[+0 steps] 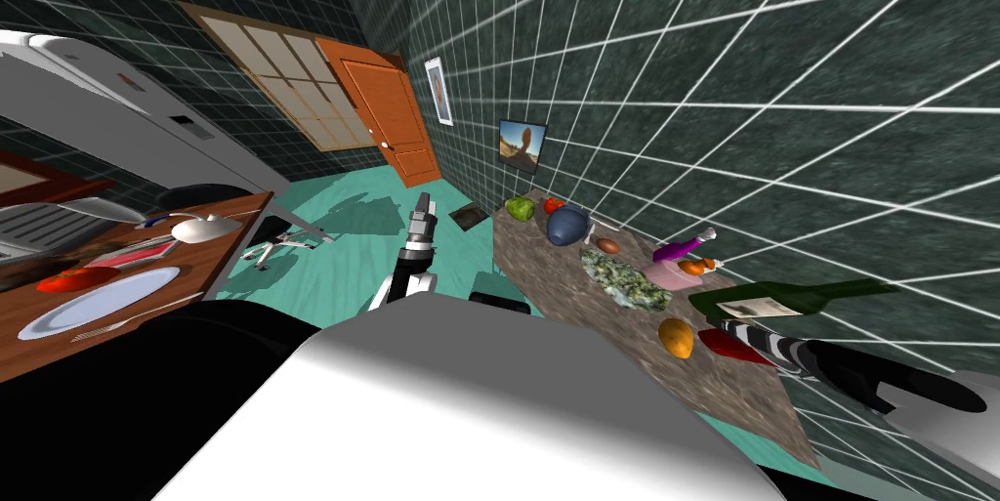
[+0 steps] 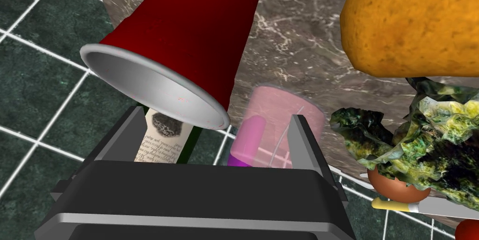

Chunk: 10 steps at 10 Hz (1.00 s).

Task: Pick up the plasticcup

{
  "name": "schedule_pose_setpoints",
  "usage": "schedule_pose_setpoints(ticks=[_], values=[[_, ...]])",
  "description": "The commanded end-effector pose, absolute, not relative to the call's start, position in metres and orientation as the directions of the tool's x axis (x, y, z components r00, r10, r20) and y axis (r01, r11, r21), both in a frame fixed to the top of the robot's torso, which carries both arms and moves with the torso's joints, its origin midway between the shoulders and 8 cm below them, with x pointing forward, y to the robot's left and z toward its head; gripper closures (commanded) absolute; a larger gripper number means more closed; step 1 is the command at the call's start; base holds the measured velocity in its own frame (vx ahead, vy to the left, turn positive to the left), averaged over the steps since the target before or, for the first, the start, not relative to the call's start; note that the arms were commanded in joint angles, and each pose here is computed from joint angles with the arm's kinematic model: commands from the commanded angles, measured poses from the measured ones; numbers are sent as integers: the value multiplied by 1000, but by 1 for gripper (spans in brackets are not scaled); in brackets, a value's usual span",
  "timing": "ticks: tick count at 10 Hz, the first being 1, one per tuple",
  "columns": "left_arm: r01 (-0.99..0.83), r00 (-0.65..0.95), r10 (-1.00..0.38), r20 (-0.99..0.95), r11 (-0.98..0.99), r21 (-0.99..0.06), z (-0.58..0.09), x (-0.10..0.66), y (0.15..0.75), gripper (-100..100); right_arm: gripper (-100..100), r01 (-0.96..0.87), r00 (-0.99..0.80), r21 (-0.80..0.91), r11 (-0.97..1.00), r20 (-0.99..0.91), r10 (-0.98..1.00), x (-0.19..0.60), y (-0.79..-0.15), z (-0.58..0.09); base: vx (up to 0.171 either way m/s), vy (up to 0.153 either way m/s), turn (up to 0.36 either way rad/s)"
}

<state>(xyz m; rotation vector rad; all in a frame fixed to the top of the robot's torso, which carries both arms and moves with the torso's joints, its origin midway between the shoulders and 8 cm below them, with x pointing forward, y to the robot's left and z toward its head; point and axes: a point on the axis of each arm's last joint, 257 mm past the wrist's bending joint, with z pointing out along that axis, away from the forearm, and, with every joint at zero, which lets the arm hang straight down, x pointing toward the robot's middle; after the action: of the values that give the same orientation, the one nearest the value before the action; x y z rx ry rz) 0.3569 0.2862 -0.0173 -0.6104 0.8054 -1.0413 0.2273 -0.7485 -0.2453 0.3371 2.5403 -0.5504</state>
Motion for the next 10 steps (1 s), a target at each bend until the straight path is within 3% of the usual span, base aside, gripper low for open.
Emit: schedule_pose_setpoints(ticks=[1, 7, 8, 10], values=[[507, 275, -918, -285, 391, -768, -17, 357, 286, 0, -100, 340, -838, -319, 884, -530, 131, 233, -743, -249, -40, -46, 49], [507, 275, -918, -285, 391, -768, -17, 357, 286, 0, -100, 343, -837, -319, 883, -530, 134, 236, -740, -250, -14, -16, 5], [507, 275, -918, -285, 391, -768, -17, 357, 286, 0, 100, 343, -838, -319, 883, -530, 134, 236, -740, -250, 0, 0, 0], [507, 275, -918, -285, 391, -768, -17, 357, 286, 0, 100, 343, -837, -318, 884, -530, 135, 236, -740, -250, 0, 0, 0]])
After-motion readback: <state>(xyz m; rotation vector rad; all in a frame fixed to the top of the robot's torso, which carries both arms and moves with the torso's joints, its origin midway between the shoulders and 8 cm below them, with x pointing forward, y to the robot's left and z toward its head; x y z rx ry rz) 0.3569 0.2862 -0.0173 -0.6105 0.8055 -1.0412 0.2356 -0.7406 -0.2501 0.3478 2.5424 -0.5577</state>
